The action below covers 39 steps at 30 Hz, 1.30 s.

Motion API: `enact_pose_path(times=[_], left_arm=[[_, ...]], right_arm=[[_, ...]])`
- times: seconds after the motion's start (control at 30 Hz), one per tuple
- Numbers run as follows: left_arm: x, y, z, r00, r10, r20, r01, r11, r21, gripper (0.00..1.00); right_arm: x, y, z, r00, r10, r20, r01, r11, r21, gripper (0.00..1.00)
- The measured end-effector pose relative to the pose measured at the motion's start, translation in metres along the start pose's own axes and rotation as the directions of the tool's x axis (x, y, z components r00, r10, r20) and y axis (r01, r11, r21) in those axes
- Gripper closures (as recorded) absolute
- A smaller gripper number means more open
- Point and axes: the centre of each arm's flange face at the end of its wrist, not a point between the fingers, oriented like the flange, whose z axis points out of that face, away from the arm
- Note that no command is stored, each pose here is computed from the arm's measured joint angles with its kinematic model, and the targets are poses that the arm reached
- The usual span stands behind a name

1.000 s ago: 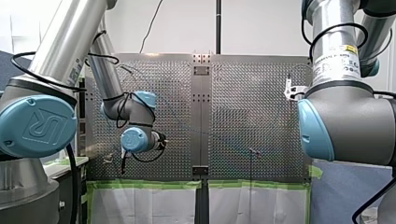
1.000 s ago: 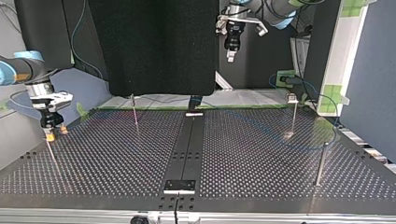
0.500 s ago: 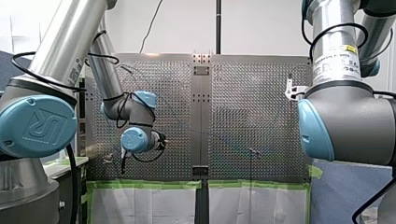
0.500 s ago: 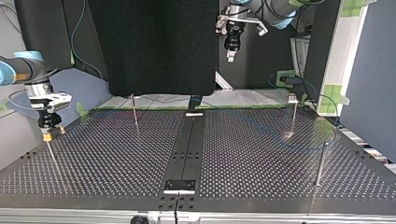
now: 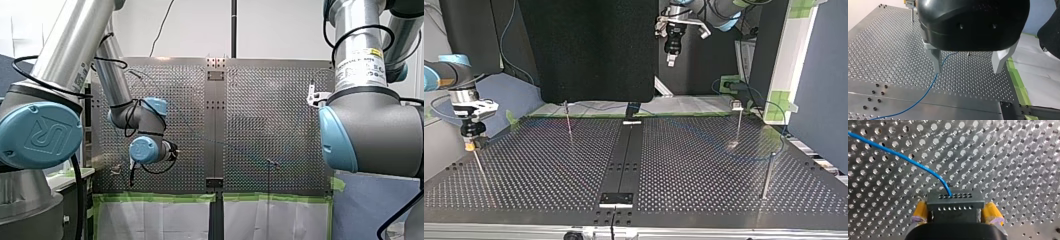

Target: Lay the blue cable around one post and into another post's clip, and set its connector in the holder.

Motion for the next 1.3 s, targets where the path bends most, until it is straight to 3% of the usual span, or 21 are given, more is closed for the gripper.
enact_pose_path(times=[0.4, 0.6, 0.7, 0.9, 1.0, 1.1, 1.2, 1.3], left_arm=[[0.0, 0.0, 0.0, 1.0, -0.001, 0.002, 0.001, 1.0, 0.001, 0.0], [0.0, 0.0, 0.001, 1.0, -0.001, 0.002, 0.001, 1.0, 0.0, 0.0], [0.0, 0.0, 0.0, 1.0, -0.001, 0.002, 0.001, 1.0, 0.0, 0.0], [0.0, 0.0, 0.0, 1.0, -0.001, 0.002, 0.001, 1.0, 0.0, 0.0], [0.0, 0.0, 0.0, 1.0, -0.001, 0.002, 0.001, 1.0, -0.001, 0.0], [0.0, 0.0, 0.001, 1.0, -0.001, 0.002, 0.001, 1.0, -0.001, 0.0], [0.0, 0.0, 0.0, 1.0, -0.001, 0.002, 0.001, 1.0, -0.001, 0.0], [0.0, 0.0, 0.0, 1.0, -0.001, 0.002, 0.001, 1.0, 0.0, 0.0]], right_arm=[[0.0, 0.005, 0.0, 1.0, 0.003, -0.005, -0.003, 0.999, -0.044, 0.0], [0.001, 0.008, -0.001, 1.0, 0.005, -0.007, -0.005, 0.9966, -0.083, 0.0], [0.001, 0.011, -0.001, 1.0, 0.005, -0.009, -0.006, 0.9942, -0.108, 0.0], [0.0, 0.018, -0.004, 0.9999, 0.011, -0.002, -0.011, 0.986, -0.166, 0.0], [-0.001, 0.022, -0.006, 0.9998, 0.018, 0.009, -0.016, 0.9802, -0.197, 0.0], [-0.003, 0.026, -0.01, 0.9994, 0.023, 0.025, -0.017, 0.9734, -0.229, 0.0], [-0.008, 0.03, -0.016, 0.9982, 0.025, 0.054, -0.01, 0.9649, -0.262, 0.0], [-0.014, 0.033, -0.025, 0.996, 0.035, 0.082, -0.009, 0.9543, -0.299, 0.0]])
